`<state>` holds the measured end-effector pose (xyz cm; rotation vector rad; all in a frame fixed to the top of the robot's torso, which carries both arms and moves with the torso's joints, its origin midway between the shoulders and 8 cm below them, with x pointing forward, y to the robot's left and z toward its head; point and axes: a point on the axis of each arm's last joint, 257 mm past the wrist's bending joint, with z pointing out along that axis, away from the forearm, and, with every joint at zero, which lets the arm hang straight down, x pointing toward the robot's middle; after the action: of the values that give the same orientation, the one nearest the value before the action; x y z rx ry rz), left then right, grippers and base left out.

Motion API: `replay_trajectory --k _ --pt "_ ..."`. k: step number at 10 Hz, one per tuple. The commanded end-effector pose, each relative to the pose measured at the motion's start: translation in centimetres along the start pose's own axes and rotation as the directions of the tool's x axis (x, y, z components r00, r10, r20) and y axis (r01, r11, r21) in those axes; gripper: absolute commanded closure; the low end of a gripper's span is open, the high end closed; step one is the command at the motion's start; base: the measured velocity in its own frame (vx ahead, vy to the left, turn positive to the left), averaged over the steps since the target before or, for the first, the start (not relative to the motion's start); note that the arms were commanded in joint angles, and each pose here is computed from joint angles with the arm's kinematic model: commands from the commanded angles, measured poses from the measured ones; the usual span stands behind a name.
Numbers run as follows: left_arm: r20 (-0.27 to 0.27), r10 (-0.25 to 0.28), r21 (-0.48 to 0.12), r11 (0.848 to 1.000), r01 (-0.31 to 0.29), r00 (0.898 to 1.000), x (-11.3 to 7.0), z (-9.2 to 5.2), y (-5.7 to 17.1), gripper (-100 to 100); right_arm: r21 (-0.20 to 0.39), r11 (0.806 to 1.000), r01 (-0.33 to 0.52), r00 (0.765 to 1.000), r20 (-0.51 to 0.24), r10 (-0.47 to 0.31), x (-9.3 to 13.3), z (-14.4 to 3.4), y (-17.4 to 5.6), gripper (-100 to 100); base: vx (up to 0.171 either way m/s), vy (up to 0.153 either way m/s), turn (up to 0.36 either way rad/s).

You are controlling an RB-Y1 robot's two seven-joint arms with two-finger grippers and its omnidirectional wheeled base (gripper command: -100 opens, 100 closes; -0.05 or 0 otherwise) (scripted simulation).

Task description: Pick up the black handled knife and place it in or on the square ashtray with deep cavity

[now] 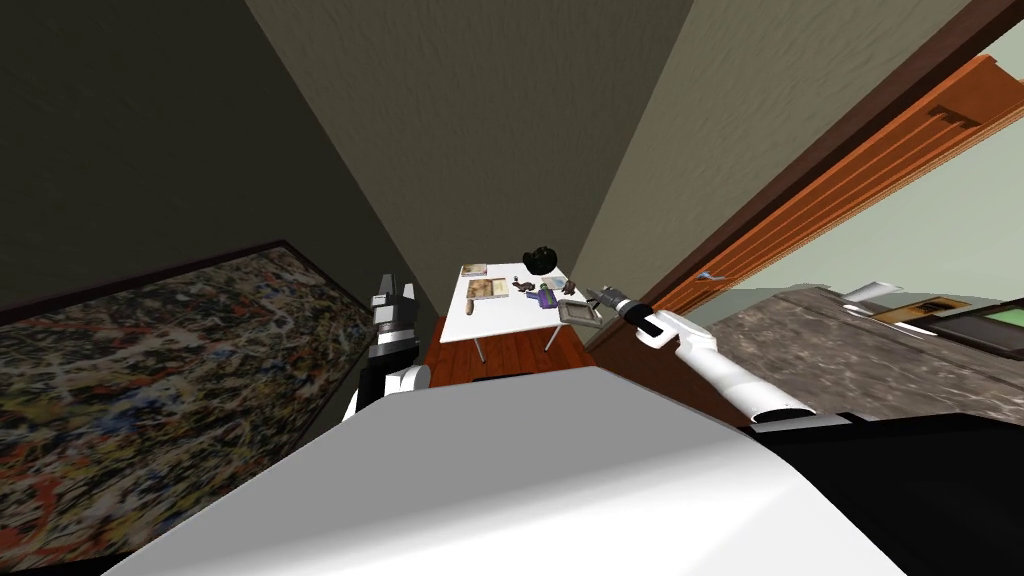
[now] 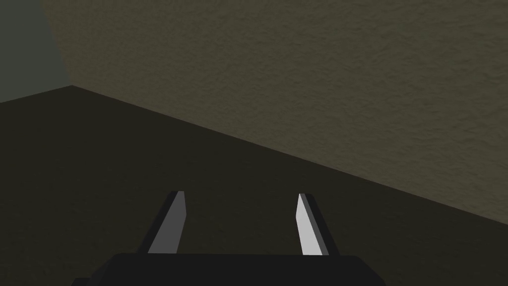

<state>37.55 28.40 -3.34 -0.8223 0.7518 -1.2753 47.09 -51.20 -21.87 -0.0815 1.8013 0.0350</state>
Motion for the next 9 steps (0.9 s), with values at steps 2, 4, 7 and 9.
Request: replay_trajectory --k 2,4,7,9 --pt "0.0 0.0 0.0 1.0 0.0 1.0 0.0 0.0 0.0 0 -0.004 1.0 0.008 1.0 0.013 -0.008 -2.7 -0.1 -0.7 -100 -0.015 0.054 -0.017" --pt "0.0 0.0 0.0 1.0 0.0 1.0 0.0 0.0 0.0 0 -0.009 1.0 0.016 1.0 0.021 -0.016 -4.5 -0.3 -1.1 -100 -0.01 0.04 -0.014" --pt "0.0 0.0 0.0 1.0 0.0 1.0 0.0 0.0 0.0 0 -0.018 0.999 0.028 0.999 0.032 -0.028 -7.2 -0.5 -1.3 -100 -0.008 0.045 -0.015" --pt "0.0 0.0 0.0 1.0 0.0 1.0 0.0 0.0 0.0 0 -0.016 1.0 0.026 0.999 0.03 -0.026 -6.8 -0.3 -1.2 0 -0.001 0.01 -0.002"
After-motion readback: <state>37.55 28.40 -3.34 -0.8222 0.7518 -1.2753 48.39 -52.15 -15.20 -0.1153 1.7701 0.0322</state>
